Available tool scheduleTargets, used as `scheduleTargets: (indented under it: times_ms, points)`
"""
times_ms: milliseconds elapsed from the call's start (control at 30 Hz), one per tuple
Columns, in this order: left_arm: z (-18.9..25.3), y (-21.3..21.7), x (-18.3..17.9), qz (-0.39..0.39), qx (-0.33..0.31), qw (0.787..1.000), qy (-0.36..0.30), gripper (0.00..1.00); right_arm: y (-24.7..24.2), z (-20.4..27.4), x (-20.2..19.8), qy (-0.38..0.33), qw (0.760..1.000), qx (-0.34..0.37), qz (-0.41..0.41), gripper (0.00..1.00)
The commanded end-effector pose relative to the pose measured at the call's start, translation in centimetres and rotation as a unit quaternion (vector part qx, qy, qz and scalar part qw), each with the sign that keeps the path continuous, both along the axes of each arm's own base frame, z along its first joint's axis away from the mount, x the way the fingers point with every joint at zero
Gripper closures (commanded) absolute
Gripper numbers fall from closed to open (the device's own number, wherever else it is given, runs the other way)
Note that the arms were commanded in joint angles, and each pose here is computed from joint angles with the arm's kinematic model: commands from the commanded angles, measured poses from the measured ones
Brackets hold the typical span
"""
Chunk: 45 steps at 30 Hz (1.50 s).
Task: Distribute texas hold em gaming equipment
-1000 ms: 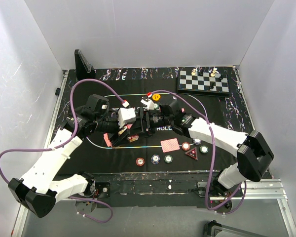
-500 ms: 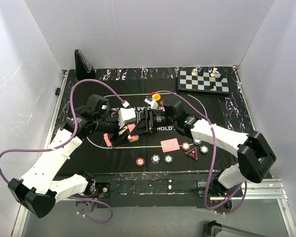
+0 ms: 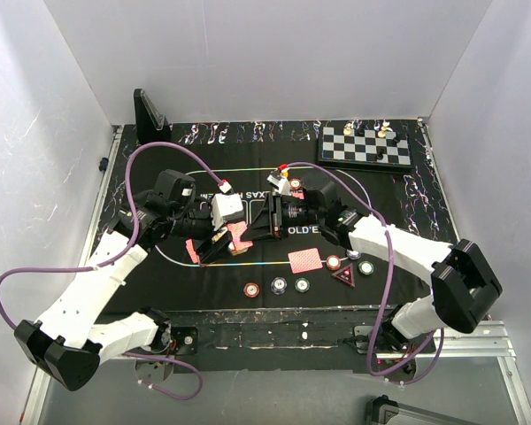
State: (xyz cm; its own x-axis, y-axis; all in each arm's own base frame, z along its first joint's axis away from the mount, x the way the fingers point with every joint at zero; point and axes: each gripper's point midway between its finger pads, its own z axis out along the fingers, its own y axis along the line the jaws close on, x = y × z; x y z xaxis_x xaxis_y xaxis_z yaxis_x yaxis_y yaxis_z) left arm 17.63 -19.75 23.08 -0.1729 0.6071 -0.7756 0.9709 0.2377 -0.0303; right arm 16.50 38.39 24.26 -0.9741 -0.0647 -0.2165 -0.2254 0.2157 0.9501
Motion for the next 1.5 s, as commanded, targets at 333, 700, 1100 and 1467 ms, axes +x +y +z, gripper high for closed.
scheduleTargets:
  times_ms: [333, 700, 1100, 1467]
  points:
    - [2.2, -0.5, -0.1, -0.008, -0.031, 0.999, -0.029, 0.81, -2.6, 1.8, 0.6, -0.007, 0.999, 0.021, -0.027, 0.81]
    - [1.7, -0.3, -0.1, -0.007, -0.024, 0.999, -0.028, 0.81, -4.6, 3.3, 0.9, -0.006, 0.998, 0.043, -0.047, 0.99]
    - [1.5, -0.1, -0.2, -0.009, -0.021, 0.999, -0.028, 0.82, -12.1, 1.8, 3.1, -0.013, 0.992, 0.012, -0.129, 0.99]
    - [1.7, -0.2, -0.2, -0.010, -0.023, 0.999, -0.027, 0.82, -16.1, -10.3, 3.9, 0.043, 0.975, -0.145, -0.163, 0.99]
